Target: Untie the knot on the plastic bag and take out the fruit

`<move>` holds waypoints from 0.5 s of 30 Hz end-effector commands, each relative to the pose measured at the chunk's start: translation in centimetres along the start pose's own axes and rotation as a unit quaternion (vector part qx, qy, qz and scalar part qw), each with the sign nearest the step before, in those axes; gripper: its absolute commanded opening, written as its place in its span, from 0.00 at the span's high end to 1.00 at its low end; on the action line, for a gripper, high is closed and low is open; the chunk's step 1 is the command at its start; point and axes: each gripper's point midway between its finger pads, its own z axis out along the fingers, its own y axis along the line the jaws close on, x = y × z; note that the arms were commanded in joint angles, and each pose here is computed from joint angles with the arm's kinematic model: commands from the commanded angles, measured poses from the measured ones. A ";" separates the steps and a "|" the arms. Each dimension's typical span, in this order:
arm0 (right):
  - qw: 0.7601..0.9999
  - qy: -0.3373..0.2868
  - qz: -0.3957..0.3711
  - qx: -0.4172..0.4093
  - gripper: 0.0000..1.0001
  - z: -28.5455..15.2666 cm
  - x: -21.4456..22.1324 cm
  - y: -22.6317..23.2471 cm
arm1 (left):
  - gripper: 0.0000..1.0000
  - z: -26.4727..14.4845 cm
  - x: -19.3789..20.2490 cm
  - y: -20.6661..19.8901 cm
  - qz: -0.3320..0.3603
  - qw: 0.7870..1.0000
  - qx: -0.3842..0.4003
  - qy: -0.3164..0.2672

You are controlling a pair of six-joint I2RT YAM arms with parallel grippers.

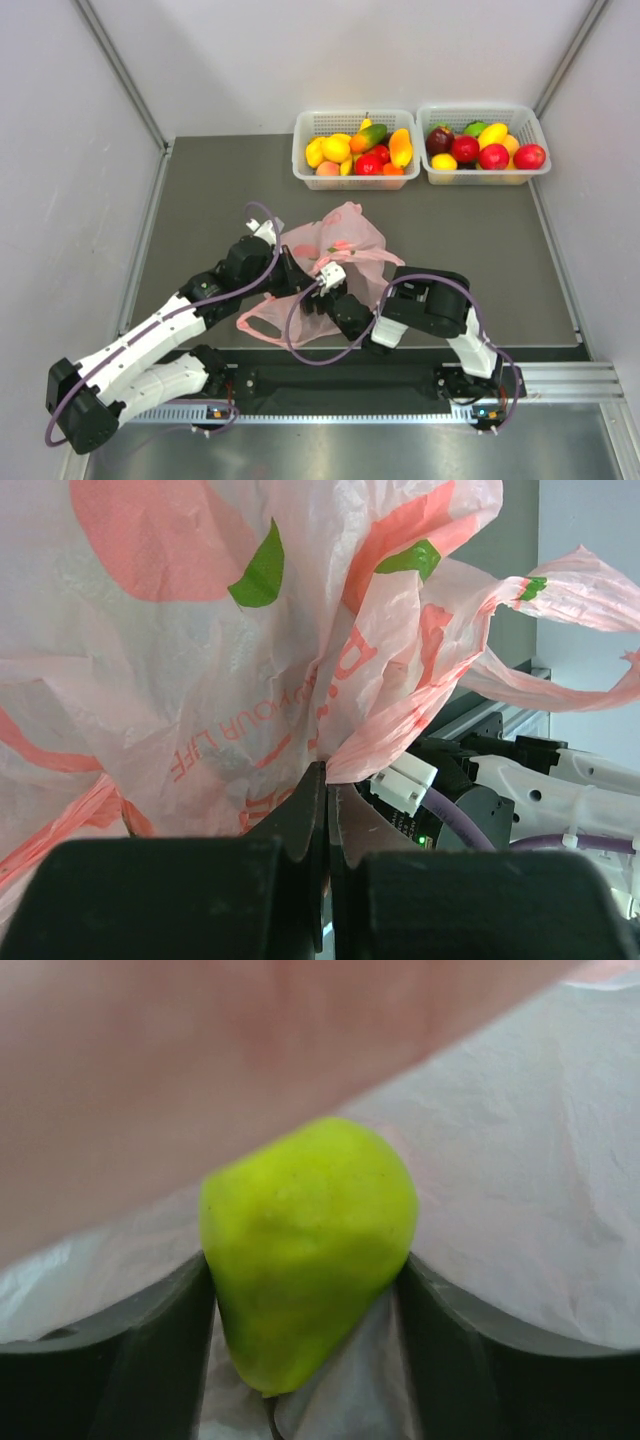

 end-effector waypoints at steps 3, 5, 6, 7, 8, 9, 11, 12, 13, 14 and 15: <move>0.990 -0.089 -0.004 -0.111 0.55 -0.4 -5.1 5.3 | 1.00 -0.9 -4.3 -5.7 0.003 0.991 0.106 -0.086; 0.990 -0.090 -0.007 -0.110 0.75 -0.6 -5.3 5.2 | 1.00 -0.8 -4.3 -5.7 0.004 0.991 0.106 -0.084; 0.989 -0.096 -0.003 -0.109 0.78 -0.9 -5.7 5.0 | 1.00 -0.8 -4.3 -5.7 0.004 0.991 0.106 -0.085; 0.989 -0.097 -0.003 -0.107 0.79 -1.1 -5.8 4.7 | 1.00 -0.8 -4.4 -5.7 0.005 0.991 0.105 -0.086; 0.990 -0.098 -0.003 -0.104 0.80 -1.3 -6.0 4.5 | 1.00 -0.9 -4.4 -5.7 0.007 0.991 0.104 -0.086; 0.990 -0.099 -0.001 -0.101 0.82 -1.8 -6.2 4.1 | 1.00 -0.9 -4.5 -5.7 0.008 0.991 0.104 -0.088; 0.990 -0.100 0.001 -0.100 0.86 -2.4 -6.6 3.7 | 1.00 -0.9 -4.6 -5.5 0.011 0.991 0.097 -0.091; 0.990 -0.100 0.002 -0.102 0.88 -3.2 -6.8 3.3 | 1.00 -0.9 -4.7 -5.4 0.013 0.991 0.095 -0.093; 0.989 -0.102 0.003 -0.105 0.90 -3.7 -7.1 3.2 | 1.00 -0.9 -4.8 -5.3 0.014 0.991 0.093 -0.096; 0.988 -0.102 0.006 -0.112 0.91 -4.8 -7.4 2.9 | 1.00 -0.9 -4.9 -5.2 0.015 0.991 0.090 -0.099; 0.988 -0.102 0.008 -0.116 0.92 -5.3 -7.6 2.8 | 1.00 -0.8 -5.0 -5.1 0.016 0.991 0.087 -0.100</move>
